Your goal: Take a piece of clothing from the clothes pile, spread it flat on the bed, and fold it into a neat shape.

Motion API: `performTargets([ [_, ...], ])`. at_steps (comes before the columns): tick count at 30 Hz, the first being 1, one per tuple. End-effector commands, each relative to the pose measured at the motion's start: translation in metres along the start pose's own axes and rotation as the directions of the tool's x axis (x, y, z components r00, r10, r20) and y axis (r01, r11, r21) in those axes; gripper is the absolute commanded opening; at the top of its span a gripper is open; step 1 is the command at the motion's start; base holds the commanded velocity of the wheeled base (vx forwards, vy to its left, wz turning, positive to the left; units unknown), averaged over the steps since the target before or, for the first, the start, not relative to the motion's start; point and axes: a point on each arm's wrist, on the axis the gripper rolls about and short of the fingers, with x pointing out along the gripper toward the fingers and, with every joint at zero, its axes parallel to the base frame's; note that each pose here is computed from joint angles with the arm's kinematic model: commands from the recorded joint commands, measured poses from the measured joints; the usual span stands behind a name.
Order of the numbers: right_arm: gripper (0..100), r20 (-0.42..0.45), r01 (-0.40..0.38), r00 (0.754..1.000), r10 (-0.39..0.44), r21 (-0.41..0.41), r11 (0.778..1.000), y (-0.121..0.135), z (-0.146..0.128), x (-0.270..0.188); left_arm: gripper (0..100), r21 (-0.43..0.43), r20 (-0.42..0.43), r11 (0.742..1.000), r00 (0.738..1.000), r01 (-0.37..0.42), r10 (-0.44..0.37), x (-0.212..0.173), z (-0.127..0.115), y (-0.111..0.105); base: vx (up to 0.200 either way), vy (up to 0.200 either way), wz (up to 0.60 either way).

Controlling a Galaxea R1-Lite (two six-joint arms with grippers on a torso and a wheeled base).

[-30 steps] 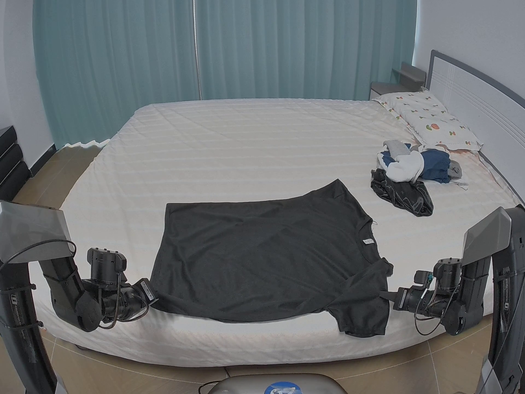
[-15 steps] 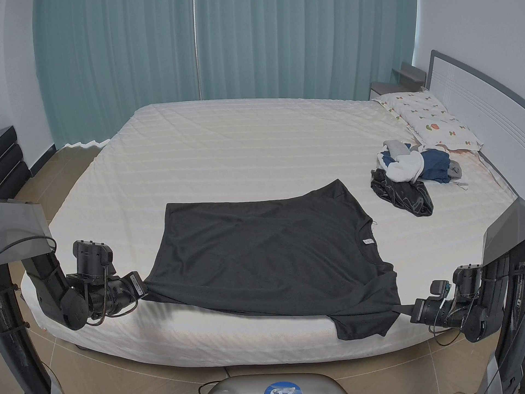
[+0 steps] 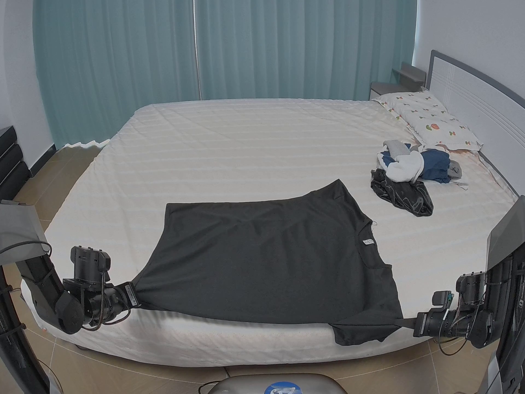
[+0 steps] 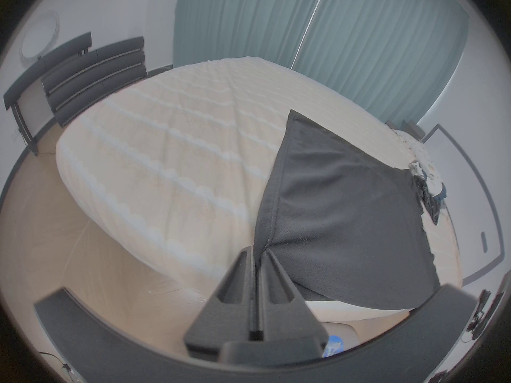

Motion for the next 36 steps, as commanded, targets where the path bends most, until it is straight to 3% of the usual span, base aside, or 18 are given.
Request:
performTargets([
  [1,0,-0.008,-0.002,1.0,0.002,-0.005,1.0,0.005,-0.001,-0.005,0,0.018,-0.023,0.999,0.999,-0.026,0.027,-0.003,-0.007,0.005,0.0,0.0,0.0],
  [5,0,-0.001,0.009,1.0,-0.009,-0.001,1.0,0.005,0.001,-0.009,0,0.033,-0.061,0.999,0.997,-0.034,0.036,-0.006,-0.018,0.008,0.0,0.0,0.0],
  [13,0,-0.091,0.025,0.995,-0.028,-0.033,0.999,0.01,-0.006,-0.021,0,0.048,-0.125,0.997,0.99,-0.056,0.062,-0.009,-0.032,0.015,0.0,0.0,0.0],
  [24,0,-0.113,0.046,0.992,-0.052,-0.055,0.997,0.012,-0.007,-0.035,0,0.156,-0.251,0.987,0.965,-0.036,0.075,-0.023,-0.057,0.028,0.0,0.0,0.0],
  [29,0,-0.15,0.042,0.987,-0.054,-0.083,0.996,0.014,-0.01,-0.039,0,0.19,-0.286,0.981,0.954,-0.033,0.088,-0.025,-0.065,0.03,0.0,0.0,0.0],
  [36,0,-0.118,0.03,0.992,-0.042,-0.099,0.995,0.015,-0.006,-0.039,0,0.201,-0.275,0.979,0.959,-0.014,0.071,-0.026,-0.064,0.025,0.0,0.0,0.0],
])
